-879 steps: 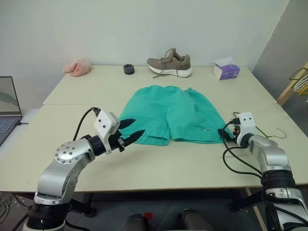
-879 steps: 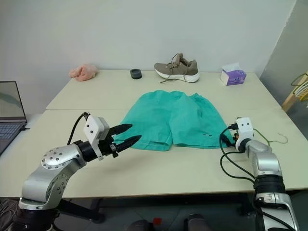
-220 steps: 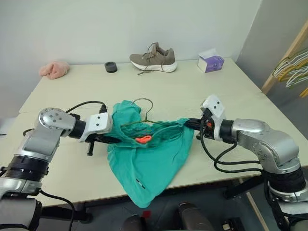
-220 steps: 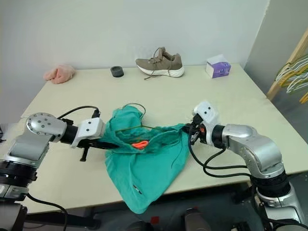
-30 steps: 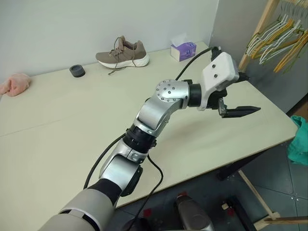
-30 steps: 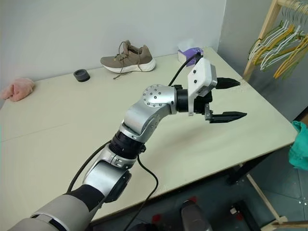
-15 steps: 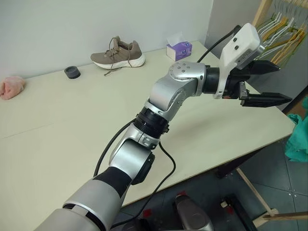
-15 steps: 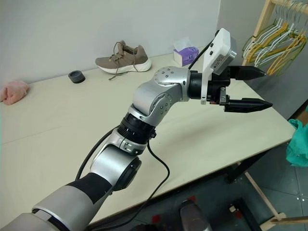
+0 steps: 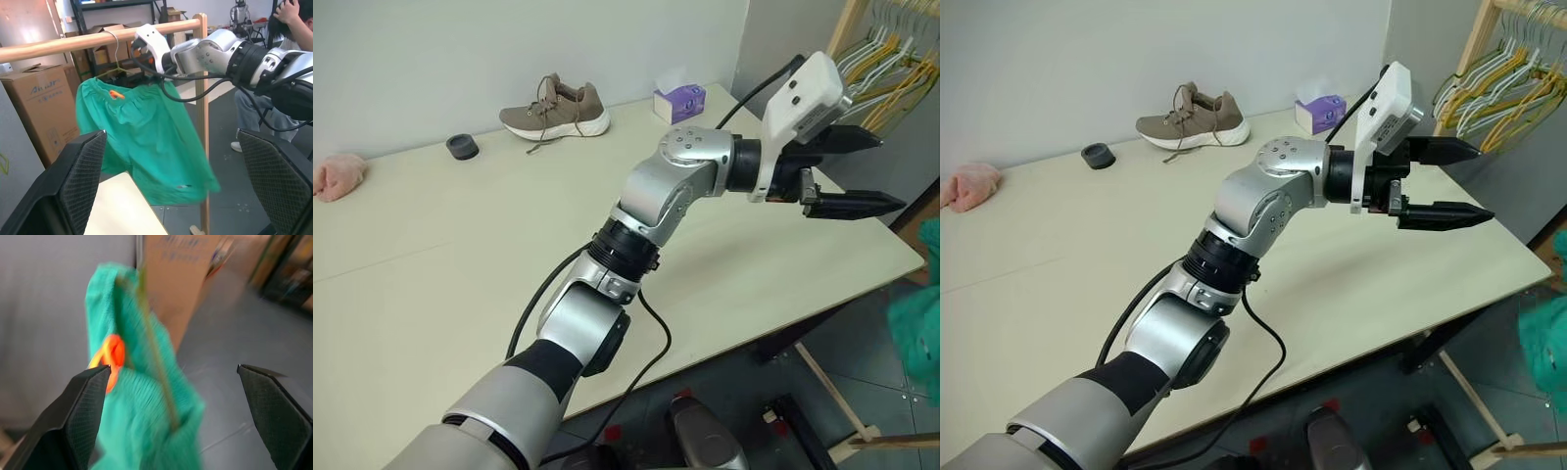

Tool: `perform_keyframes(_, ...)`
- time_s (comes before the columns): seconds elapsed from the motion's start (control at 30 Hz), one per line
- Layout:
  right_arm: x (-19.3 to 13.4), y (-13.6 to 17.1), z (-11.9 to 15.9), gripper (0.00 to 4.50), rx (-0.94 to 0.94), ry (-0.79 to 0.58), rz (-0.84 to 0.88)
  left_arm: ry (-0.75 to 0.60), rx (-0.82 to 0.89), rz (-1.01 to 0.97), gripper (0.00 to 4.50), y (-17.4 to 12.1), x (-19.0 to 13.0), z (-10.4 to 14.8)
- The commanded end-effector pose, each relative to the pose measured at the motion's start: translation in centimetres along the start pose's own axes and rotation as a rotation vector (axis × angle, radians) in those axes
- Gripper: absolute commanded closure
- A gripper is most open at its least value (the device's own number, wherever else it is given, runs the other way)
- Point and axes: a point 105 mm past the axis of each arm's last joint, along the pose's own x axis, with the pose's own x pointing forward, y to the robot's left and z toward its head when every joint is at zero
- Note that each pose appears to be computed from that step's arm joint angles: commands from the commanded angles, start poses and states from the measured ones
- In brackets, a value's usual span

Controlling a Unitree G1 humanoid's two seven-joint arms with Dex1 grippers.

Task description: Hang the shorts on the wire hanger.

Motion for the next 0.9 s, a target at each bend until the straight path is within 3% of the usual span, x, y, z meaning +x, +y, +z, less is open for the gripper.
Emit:
perform_keyframes(0.03, -1.2, -0.8, 4.1, 0.05, -0.065, -0.21, -0.086, -0.026, 0.048, -0.009, 0.0, -0.2, 0.2, 1.2)
perform_keyframes(0.2, -3.1, -0.6, 7.6, 0.05, -0.25, -0.463, -0.168, -0.019, 0.045, -0.003, 0.0, -0.2, 0.1, 1.0)
perform_keyframes(0.33, -4.2, 0.9, 9.2, 0.05, -0.26, -0.61, -0.135, -0.014, 0.045, 0.005, 0.0, -0.1, 0.0, 0.8)
perform_keyframes(0.4, -5.6, 4.8, 10.2, 0.05, -0.32, -0.736, 0.02, -0.008, 0.046, 0.021, 0.0, 0.1, -0.2, 0.5)
perform_keyframes(0.5, -8.1, 12.1, 9.1, 0.05, -0.371, -0.827, 0.35, 0.018, 0.06, 0.084, 0.0, 0.9, -1.1, -0.3)
perform_keyframes(0.63, -12.7, 20.6, 4.5, 0.05, -0.334, -0.806, 0.749, 0.06, 0.061, 0.217, 0.0, 2.1, -3.9, -2.2)
perform_keyframes(0.77, -17.8, 27.0, 1.8, 0.05, -0.244, -0.797, 0.993, 0.131, 0.08, 0.427, 0.0, 3.1, -8.7, -4.3)
perform_keyframes(0.9, -21.3, 31.3, -0.3, 0.05, -0.14, -0.741, 1.165, 0.183, 0.034, 0.706, 0.0, 4.0, -13.9, -6.6)
